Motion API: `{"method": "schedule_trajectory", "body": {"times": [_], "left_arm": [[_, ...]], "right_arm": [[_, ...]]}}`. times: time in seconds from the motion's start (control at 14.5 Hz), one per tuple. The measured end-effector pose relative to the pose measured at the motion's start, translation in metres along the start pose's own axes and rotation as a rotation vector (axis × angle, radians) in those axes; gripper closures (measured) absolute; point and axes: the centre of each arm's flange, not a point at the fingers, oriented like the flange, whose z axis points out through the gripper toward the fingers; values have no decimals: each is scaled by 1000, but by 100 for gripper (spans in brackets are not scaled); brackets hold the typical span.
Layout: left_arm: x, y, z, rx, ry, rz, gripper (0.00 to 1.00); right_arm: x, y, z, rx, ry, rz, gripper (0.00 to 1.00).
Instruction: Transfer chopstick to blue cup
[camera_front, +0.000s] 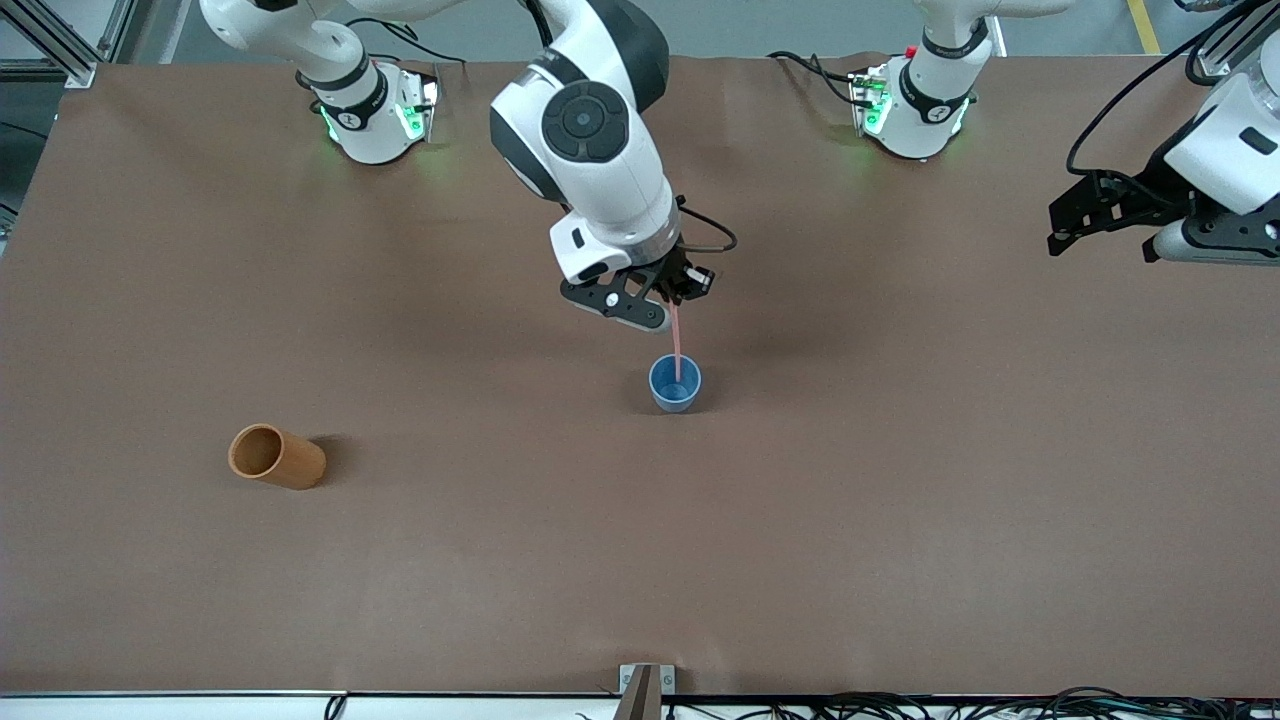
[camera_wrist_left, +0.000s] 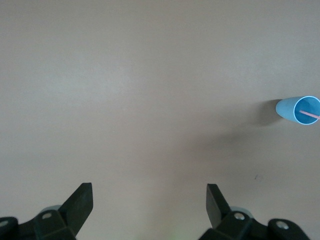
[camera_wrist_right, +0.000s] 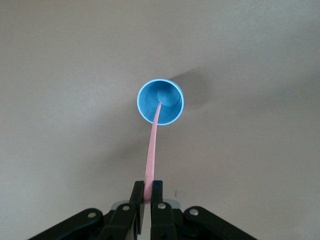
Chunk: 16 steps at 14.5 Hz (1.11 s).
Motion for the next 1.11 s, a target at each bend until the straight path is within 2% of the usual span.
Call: {"method": "schedule_trajectory", "body": {"times": [0.28, 0.42, 0.76, 0.9, 0.97, 1.11], "left_arm": [[0, -2, -1, -1, 1, -6, 0], [0, -2, -1, -1, 2, -6, 0], [0, -2, -1, -1, 2, -6, 0], [0, -2, -1, -1, 2, -6, 0], [0, -2, -1, -1, 2, -6, 0], [0, -2, -1, -1, 2, -6, 0]], "right_arm": [[1, -1, 22, -23, -5, -2, 89], [3, -4, 27, -6, 5, -3, 85], [16, -3, 15, 3, 65, -21, 36], [33, 3, -14, 27, 105, -11, 16], [43, 12, -37, 28, 125, -11, 9], [70, 44, -93, -5, 160, -16, 4]]}}
